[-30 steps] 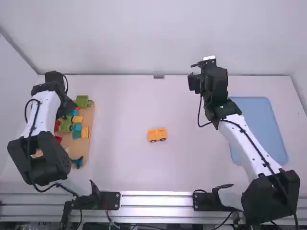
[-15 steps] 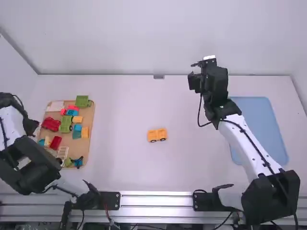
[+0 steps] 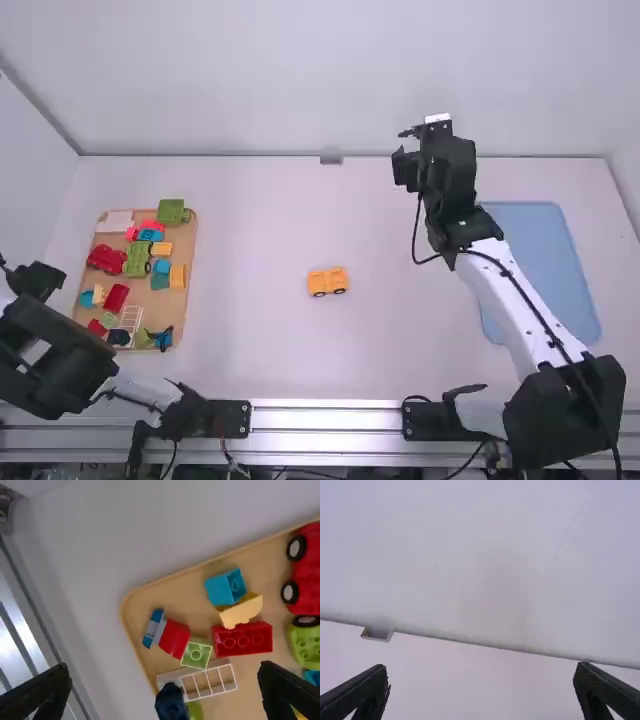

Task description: Assemble lego blocks to make yellow taxi

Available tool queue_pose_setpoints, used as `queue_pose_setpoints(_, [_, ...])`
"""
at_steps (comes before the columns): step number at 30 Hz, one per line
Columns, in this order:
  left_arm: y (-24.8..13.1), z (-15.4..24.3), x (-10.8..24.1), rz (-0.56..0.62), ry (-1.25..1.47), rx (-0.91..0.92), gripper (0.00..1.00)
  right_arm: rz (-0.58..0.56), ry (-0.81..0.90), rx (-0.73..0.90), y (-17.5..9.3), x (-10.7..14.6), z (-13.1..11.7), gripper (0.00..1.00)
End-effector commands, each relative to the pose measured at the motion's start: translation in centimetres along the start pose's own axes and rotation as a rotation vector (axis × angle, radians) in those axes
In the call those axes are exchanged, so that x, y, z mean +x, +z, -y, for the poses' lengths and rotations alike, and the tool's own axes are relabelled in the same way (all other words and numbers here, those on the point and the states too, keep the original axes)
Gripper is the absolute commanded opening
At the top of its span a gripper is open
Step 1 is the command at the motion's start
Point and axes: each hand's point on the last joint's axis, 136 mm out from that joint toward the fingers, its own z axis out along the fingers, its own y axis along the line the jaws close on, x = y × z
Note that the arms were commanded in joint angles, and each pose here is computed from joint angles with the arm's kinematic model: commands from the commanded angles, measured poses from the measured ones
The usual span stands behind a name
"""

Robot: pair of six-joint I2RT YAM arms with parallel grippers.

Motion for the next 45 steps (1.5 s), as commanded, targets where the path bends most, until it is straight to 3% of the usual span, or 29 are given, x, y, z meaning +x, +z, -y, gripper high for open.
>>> queue_pose_setpoints(1, [-0.8,1.4,0.4,0.008,0.164,0.079,0.99,0.035,0.012,0.007,-0.1,-1.7,0.3,0.99])
queue_pose_setpoints(7, [-1.0,4.7,1.3,0.008,0.439,0.246,0.99,0.033,0.012,0.007,-0.1,-1.6,0.3,0.99])
queue_pose_setpoints(16, [1.8,6.6,4.2,-0.128,0.674,0.263,0.99,0.035,0.013,0.007,-0.1,-1.7,0.3,0.99])
queue_pose_setpoints(23, [3.5,6.2,4.9,-0.191,0.754,0.138,0.98,0.035,0.012,0.007,-0.1,-1.7,0.3,0.99])
queue_pose_setpoints(25, [3.7,6.4,5.2,-0.204,0.786,0.128,0.83,0.034,0.012,0.007,-0.1,-1.6,0.3,0.99])
queue_pose_setpoints(29, [3.8,6.0,5.2,-0.213,0.793,0.106,0.68,0.035,0.012,0.007,-0.1,-1.7,0.3,0.99])
queue_pose_setpoints(45, [7.7,6.1,4.0,-0.081,0.865,0.080,0.51,0.032,0.011,0.007,-0.1,-1.6,0.3,0.99])
